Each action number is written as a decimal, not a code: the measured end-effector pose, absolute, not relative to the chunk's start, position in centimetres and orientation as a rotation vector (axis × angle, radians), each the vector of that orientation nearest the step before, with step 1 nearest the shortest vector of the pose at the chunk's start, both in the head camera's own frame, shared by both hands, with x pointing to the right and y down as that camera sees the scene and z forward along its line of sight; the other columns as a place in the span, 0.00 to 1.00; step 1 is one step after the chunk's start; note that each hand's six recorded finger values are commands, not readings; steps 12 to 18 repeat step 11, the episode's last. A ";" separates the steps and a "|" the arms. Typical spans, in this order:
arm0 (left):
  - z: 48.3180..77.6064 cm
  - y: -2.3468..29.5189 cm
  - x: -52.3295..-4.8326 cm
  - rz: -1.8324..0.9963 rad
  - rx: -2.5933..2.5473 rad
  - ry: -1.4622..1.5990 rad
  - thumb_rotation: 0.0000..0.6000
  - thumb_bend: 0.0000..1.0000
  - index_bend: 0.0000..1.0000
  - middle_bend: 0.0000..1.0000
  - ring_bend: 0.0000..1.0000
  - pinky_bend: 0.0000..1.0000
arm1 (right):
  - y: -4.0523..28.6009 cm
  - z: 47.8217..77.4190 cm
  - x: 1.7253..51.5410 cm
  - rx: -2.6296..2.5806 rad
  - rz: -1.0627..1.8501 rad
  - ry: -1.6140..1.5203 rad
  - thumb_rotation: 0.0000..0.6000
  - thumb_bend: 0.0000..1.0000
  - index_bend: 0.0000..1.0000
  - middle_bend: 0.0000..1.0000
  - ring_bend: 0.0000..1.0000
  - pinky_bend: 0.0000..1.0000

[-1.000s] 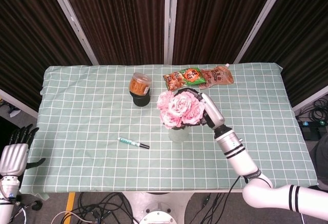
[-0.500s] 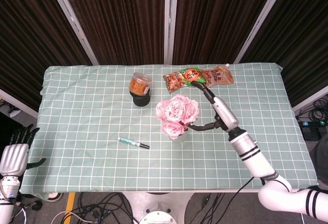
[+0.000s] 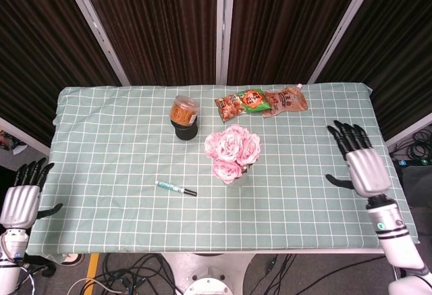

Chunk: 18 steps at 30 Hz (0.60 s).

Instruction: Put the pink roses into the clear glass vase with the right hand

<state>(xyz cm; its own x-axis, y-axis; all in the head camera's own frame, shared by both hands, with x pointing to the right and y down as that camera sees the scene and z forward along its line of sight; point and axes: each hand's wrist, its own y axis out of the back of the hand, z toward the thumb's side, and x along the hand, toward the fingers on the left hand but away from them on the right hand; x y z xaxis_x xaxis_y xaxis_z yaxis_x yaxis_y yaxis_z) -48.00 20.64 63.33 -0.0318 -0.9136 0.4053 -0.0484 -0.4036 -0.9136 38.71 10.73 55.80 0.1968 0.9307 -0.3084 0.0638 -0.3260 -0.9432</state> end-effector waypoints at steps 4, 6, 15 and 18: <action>63.2 20.5 -47.7 -1.518 -1.521 1.040 1.00 0.07 0.11 0.04 0.00 0.04 | 13.2 56.7 42.8 -1.487 1.322 -0.932 1.00 0.00 0.00 0.00 0.00 0.00; 63.1 20.5 -47.6 -1.517 -1.521 1.038 1.00 0.07 0.11 0.04 0.00 0.04 | 14.1 57.2 44.7 -1.455 1.346 -0.924 1.00 0.00 0.00 0.00 0.00 0.00; 63.1 20.7 -47.5 -1.517 -1.521 1.032 1.00 0.07 0.11 0.04 0.00 0.04 | 16.4 58.0 48.7 -1.373 1.407 -0.922 1.00 0.00 0.00 0.00 0.00 0.00; 63.1 20.7 -47.5 -1.517 -1.521 1.032 1.00 0.07 0.11 0.04 0.00 0.04 | 16.4 58.0 48.7 -1.373 1.407 -0.922 1.00 0.00 0.00 0.00 0.00 0.00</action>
